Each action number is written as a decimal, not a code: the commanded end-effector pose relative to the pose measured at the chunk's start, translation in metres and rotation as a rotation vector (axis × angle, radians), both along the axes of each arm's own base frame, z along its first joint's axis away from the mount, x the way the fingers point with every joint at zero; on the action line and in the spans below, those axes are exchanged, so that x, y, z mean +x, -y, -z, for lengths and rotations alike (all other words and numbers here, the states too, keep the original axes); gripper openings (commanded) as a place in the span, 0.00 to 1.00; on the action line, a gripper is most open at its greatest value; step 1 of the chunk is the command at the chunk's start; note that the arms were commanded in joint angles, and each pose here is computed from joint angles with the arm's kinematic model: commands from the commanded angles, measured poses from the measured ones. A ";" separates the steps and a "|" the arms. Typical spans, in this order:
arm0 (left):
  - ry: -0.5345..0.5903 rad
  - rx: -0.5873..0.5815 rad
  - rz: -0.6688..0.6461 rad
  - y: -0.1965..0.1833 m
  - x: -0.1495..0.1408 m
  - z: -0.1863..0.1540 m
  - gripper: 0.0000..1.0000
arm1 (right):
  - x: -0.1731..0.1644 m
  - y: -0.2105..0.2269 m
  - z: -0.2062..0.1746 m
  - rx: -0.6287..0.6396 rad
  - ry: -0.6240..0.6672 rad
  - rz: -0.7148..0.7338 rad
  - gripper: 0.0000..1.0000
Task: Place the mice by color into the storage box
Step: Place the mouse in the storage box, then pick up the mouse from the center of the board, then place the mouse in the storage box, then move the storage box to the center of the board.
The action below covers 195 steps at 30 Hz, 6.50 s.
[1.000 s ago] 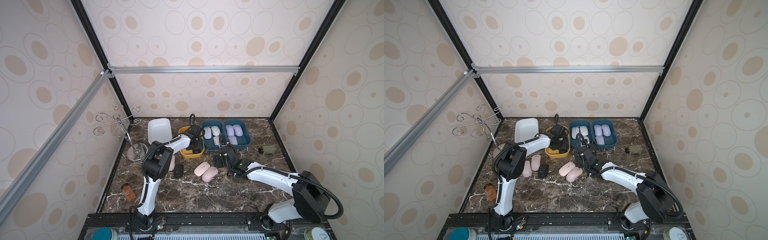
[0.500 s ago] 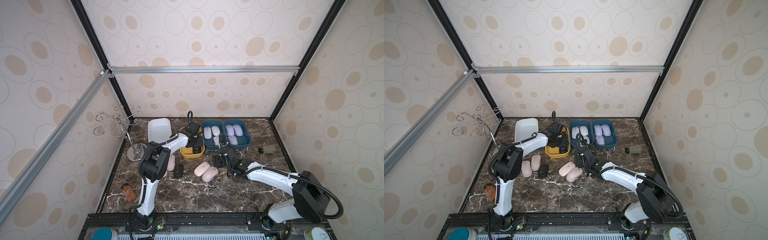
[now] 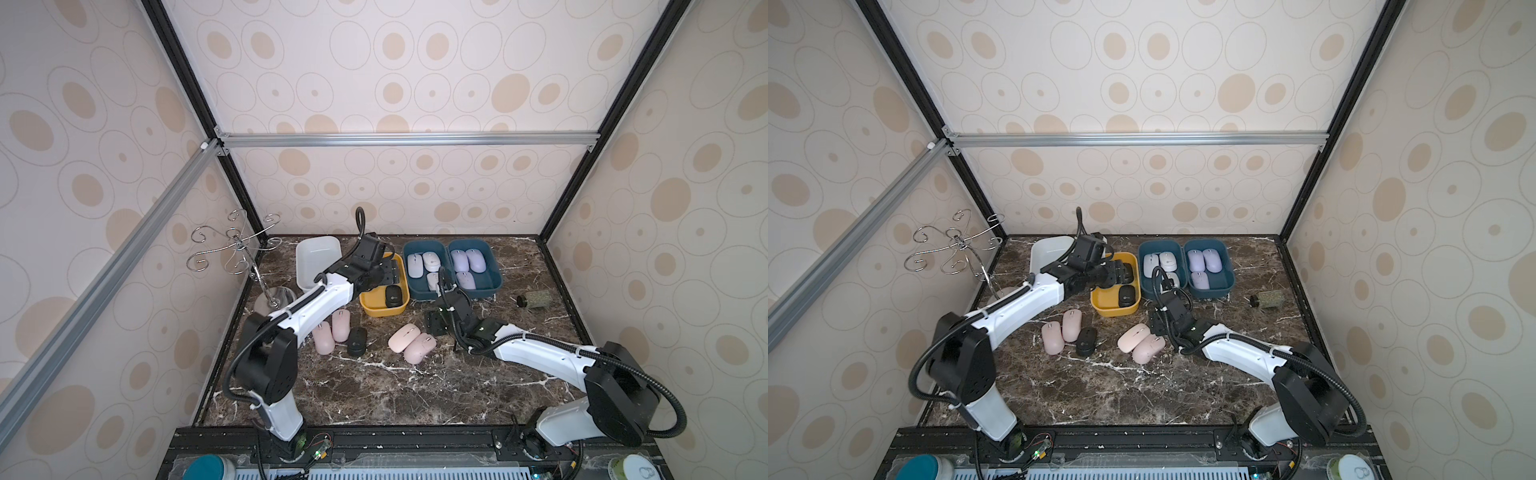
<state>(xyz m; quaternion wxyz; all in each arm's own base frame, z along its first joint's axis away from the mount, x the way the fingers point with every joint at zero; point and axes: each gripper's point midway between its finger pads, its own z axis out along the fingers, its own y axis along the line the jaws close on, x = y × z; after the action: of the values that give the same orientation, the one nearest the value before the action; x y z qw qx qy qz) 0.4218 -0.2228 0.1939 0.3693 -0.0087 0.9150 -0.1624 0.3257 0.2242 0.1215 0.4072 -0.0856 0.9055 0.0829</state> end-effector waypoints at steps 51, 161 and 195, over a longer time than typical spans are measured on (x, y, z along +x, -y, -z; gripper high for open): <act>-0.378 0.302 0.016 -0.078 -0.131 0.151 0.57 | -0.004 -0.010 0.010 -0.025 -0.018 -0.036 0.80; 0.024 0.023 -0.201 -0.159 0.062 0.018 0.74 | -0.014 -0.133 0.062 0.024 -0.292 -0.248 0.21; 0.020 0.182 -0.360 -0.220 0.053 0.031 0.76 | 0.076 -0.149 -0.010 0.062 -0.050 -0.144 0.47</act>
<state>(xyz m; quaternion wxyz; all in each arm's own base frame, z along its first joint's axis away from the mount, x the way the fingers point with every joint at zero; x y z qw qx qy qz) 0.4752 -0.0276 0.1625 0.3995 -0.1309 0.9045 -0.0722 0.4110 0.3687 0.0760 0.3441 -0.1225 0.9247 0.1072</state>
